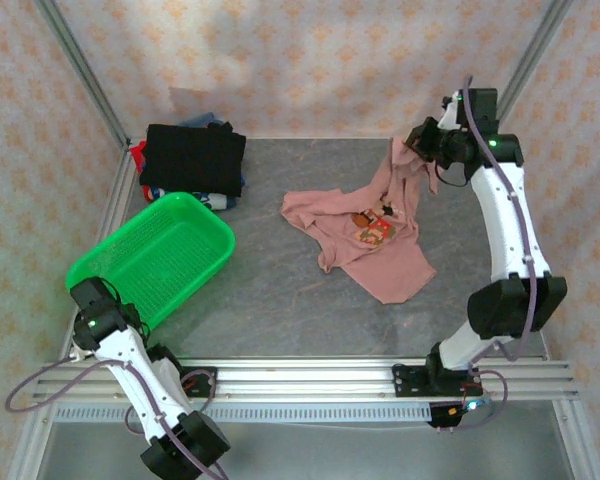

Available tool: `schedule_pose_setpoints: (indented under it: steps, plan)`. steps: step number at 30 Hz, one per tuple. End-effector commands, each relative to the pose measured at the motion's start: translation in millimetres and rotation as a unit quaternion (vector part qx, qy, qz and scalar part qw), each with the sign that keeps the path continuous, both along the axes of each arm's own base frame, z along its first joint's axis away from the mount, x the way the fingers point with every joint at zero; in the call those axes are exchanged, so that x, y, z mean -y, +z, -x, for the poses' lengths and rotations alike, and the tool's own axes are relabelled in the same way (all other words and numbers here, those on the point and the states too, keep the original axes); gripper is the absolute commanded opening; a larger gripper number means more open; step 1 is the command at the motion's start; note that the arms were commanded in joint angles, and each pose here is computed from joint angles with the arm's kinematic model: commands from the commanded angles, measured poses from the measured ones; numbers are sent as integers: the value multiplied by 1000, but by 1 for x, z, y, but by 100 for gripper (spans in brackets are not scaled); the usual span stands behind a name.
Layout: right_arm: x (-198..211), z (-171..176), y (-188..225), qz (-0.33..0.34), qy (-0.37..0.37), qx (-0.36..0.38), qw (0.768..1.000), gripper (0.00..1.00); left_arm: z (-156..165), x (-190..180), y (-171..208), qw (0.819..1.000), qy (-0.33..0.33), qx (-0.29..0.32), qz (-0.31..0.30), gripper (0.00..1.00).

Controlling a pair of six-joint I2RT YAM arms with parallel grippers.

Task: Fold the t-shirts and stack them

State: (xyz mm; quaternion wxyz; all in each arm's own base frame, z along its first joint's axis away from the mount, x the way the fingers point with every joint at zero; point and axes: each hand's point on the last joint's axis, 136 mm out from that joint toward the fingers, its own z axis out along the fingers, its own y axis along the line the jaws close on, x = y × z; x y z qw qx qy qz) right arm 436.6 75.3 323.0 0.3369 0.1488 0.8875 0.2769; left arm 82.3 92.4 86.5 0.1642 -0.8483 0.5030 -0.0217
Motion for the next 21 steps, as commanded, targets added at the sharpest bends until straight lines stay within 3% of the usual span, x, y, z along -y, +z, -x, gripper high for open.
schedule_pose_setpoints:
  steps: [1, 4, 5, 6, 11, 15, 19, 21]
  plan:
    - [1, 2, -39, 18, 19, -64, 998, 0, -8, 3, 2, 999, 18, 32, 13, 74]
    - [3, 0, -67, 35, 23, -102, 994, 6, -15, 2, 25, 999, -6, 47, 2, 86]
    - [1, 0, -73, 38, 29, -110, 993, 12, -20, -1, 40, 998, -18, 60, -11, 96]
    - [2, -2, -78, 42, 31, -115, 992, 20, -27, -3, 57, 996, -33, 75, -27, 100]
    - [19, -1, -82, 92, 14, -120, 988, 60, -55, -15, 164, 975, -133, 114, -139, 100]
    - [29, 15, -73, 120, 1, -115, 986, 77, -79, -2, 236, 934, -248, 139, -216, 100]
    - [29, 39, -69, 114, 2, -115, 987, 81, -106, 25, 262, 891, -359, 144, -237, 100]
    - [26, 57, -71, 102, 4, -125, 987, 82, -128, 46, 270, 859, -425, 137, -252, 99]
